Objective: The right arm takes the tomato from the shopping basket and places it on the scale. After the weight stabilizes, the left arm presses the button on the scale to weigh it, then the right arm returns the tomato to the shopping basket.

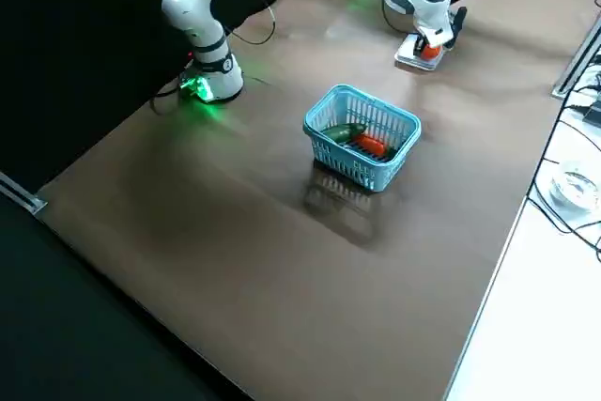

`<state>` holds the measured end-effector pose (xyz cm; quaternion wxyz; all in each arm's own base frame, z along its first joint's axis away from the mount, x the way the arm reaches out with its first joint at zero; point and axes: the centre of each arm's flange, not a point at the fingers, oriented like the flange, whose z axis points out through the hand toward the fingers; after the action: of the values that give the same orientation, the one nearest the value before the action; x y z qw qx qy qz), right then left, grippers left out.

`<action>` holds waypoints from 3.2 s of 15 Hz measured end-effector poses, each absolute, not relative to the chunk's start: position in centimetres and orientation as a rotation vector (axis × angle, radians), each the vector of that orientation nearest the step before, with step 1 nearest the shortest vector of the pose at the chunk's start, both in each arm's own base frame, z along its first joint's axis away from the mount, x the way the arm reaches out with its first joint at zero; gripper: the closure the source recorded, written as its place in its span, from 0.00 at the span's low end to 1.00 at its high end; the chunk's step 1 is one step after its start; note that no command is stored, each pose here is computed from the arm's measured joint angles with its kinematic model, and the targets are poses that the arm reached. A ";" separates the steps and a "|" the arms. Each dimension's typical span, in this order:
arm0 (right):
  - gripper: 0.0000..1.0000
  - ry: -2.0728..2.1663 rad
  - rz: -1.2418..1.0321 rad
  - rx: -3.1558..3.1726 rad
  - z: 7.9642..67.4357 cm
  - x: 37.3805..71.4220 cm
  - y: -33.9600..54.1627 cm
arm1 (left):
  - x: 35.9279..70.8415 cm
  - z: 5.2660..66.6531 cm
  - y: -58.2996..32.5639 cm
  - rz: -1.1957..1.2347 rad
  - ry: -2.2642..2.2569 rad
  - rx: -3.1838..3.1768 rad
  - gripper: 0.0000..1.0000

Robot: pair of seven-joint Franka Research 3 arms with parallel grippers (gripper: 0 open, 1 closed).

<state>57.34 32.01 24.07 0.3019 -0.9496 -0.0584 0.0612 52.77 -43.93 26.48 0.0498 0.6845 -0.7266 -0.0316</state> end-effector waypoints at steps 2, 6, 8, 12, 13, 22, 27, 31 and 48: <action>0.03 -0.144 0.146 -2.520 24.1 58.0 30.8 | 52.5 25.8 -44.5 -0.084 -2.212 2.087 0.99; 0.00 -0.155 0.087 -2.533 24.7 60.3 26.8 | 51.7 24.3 -45.3 -0.103 -2.212 2.083 0.99; 0.00 -0.197 0.037 -2.574 26.2 61.3 25.5 | 51.7 24.2 -45.7 -0.079 -2.215 2.084 0.99; 0.00 -0.337 -0.173 -2.716 34.9 64.7 19.9 | 51.3 23.4 -46.8 -0.021 -2.202 2.103 0.99; 0.00 -0.379 -0.210 -2.760 37.8 65.3 18.0 | 51.2 23.0 -47.0 -0.012 -2.204 2.102 0.99; 0.00 -0.322 -0.111 -3.055 56.0 63.9 5.5 | 50.9 21.5 -47.5 0.005 -2.204 2.101 0.99; 0.00 -0.180 0.087 -3.143 60.7 58.7 5.8 | 50.5 20.6 -48.0 0.017 -2.197 2.107 0.99; 0.00 -0.035 0.071 -3.165 61.5 58.6 5.0 | 50.6 19.8 -48.1 0.030 -2.194 2.110 0.99; 0.00 0.016 0.086 -3.118 61.4 57.2 -1.4 | 50.0 19.8 -48.7 0.025 -2.290 2.078 0.99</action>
<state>57.22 -1.38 61.41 0.0110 -0.9995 0.0051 0.0275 49.98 -48.69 19.76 0.0245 0.6719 -0.7402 0.0082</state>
